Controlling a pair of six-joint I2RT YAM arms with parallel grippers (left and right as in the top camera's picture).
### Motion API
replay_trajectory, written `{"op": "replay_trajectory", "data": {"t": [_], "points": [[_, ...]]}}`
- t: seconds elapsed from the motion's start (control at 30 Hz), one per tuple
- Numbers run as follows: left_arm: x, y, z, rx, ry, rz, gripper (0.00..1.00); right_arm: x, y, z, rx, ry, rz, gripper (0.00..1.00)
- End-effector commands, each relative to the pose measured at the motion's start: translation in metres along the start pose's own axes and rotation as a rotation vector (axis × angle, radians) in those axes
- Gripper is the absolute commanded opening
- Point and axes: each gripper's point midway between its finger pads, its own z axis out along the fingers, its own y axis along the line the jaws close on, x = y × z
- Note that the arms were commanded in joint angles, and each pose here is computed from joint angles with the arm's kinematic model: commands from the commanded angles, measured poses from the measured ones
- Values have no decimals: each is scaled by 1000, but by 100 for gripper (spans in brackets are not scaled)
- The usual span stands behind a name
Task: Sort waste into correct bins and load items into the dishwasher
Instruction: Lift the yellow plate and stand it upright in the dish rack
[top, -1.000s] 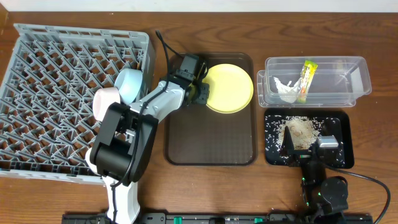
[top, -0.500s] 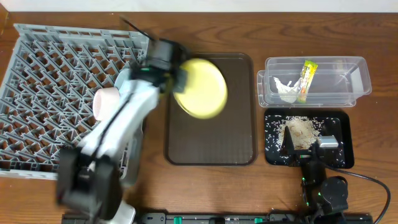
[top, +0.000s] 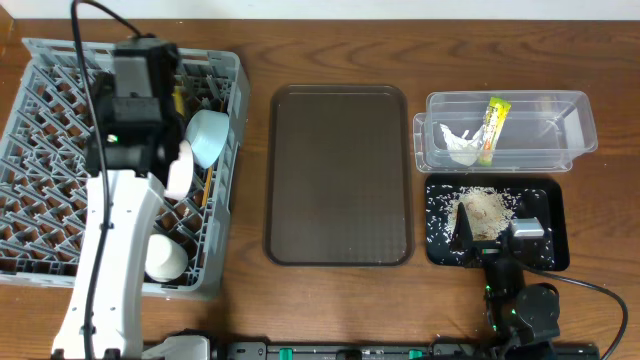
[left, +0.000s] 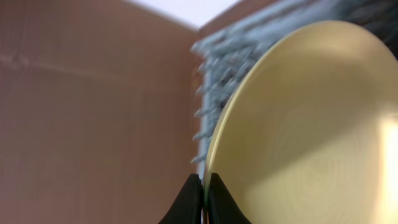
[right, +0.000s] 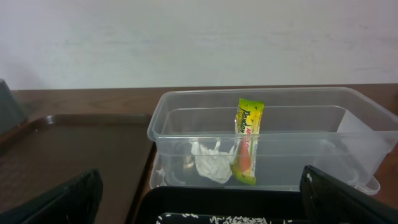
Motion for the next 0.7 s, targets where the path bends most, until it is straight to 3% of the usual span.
{"op": "replay_trajectory", "data": {"t": [0.0, 0.23, 0.67], "points": [[21, 23, 16, -87, 97, 69, 6, 0, -4, 0, 16, -2, -8, 99], [29, 30, 43, -113, 142, 51, 6, 0, -4, 0, 17, -3, -7, 99], [36, -2, 97, -74, 224, 162, 6, 0, -4, 0, 16, -3, -7, 99]]}}
